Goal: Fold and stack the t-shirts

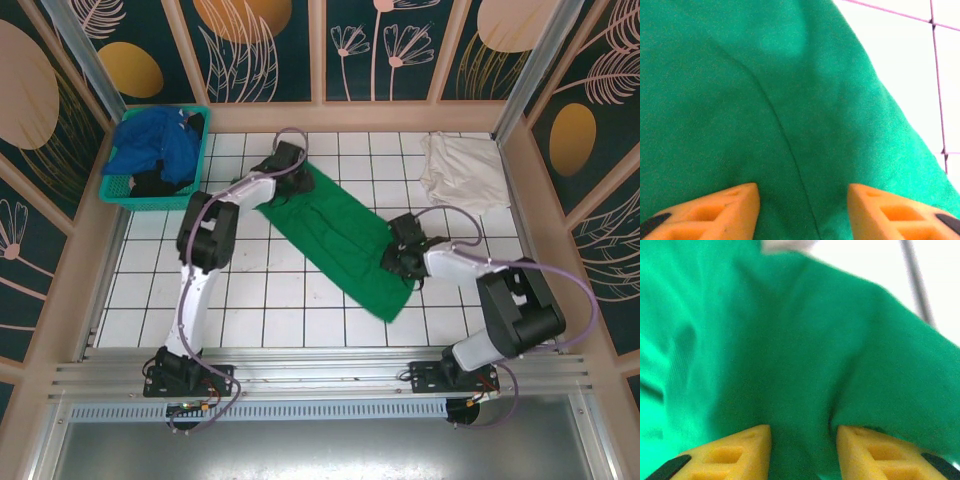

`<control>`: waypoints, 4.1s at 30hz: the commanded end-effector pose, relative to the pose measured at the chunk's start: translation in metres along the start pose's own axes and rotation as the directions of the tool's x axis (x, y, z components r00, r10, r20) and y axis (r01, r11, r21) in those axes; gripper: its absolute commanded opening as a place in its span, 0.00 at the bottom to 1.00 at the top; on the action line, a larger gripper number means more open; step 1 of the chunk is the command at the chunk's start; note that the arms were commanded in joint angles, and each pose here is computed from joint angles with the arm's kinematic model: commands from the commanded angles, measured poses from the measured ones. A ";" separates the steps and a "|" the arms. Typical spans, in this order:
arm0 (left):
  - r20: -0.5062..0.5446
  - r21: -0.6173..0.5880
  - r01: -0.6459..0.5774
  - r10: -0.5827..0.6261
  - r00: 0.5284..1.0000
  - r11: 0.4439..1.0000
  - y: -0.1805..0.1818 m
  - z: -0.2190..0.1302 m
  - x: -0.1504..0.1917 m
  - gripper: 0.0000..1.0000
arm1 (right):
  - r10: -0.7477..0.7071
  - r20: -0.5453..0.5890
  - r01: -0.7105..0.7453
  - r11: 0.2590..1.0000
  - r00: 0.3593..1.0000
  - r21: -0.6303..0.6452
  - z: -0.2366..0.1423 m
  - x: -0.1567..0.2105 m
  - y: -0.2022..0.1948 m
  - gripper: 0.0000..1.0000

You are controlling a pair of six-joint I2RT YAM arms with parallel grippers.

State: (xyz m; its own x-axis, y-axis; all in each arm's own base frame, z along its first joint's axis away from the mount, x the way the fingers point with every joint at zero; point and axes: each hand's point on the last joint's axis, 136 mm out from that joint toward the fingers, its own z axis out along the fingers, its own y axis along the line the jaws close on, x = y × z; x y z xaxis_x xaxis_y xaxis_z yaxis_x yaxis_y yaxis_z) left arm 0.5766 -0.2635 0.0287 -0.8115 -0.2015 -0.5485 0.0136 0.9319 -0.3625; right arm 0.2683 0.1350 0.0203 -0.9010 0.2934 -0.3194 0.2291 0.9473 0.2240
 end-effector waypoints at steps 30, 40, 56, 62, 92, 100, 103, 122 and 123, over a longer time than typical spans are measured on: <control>0.108 0.357 -0.119 0.085 0.991 0.926 -0.108 -0.179 -0.031 0.81 | -0.158 -0.013 0.159 0.985 0.987 0.073 -0.067 0.098 0.043 0.45; -0.106 0.118 0.119 -0.106 0.989 0.986 -0.006 -0.257 0.213 0.68 | -0.088 -0.099 0.080 0.994 0.991 -0.081 -0.054 0.120 0.021 0.57; -0.299 0.043 0.083 -0.066 0.952 0.996 0.020 -0.238 0.329 0.50 | -0.130 -0.109 0.117 0.986 0.985 -0.116 -0.030 0.122 0.039 0.49; -0.324 0.086 0.058 -0.027 0.946 0.995 0.008 -0.237 0.330 0.05 | -0.144 -0.105 0.134 0.986 0.984 -0.097 -0.032 0.116 0.041 0.22; -0.119 -0.121 0.100 -0.115 0.986 0.988 0.029 -0.127 0.077 0.00 | -0.190 0.101 0.203 0.970 0.977 -0.133 0.000 -0.147 0.133 0.00; -0.165 -0.141 0.107 -0.130 0.978 0.984 0.044 -0.096 0.078 0.08 | -0.195 0.051 0.199 0.977 0.979 -0.081 0.034 -0.159 0.129 0.01; -0.154 -0.130 0.107 -0.127 0.980 0.986 0.042 -0.089 0.067 0.02 | -0.183 0.065 0.188 0.979 0.981 -0.084 0.033 -0.169 0.127 0.05; -0.043 -0.212 0.092 -0.103 0.994 0.973 0.067 -0.120 0.002 0.78 | -0.284 0.105 0.296 0.945 0.953 -0.138 0.026 -0.124 0.162 0.25; -0.030 -0.218 0.090 -0.099 0.995 0.972 0.068 -0.128 0.002 0.80 | -0.293 0.103 0.306 0.943 0.950 -0.133 0.034 -0.128 0.166 0.24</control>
State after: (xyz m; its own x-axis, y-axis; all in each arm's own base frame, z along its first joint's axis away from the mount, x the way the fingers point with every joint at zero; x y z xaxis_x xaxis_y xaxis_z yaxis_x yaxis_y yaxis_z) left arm 0.5077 -0.1757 0.0554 -0.8638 -0.2891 -0.4127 -0.1891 0.9452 -0.2662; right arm 0.4080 0.2605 0.0751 -0.9000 -0.0065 -0.4358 -0.1293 0.9589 0.2528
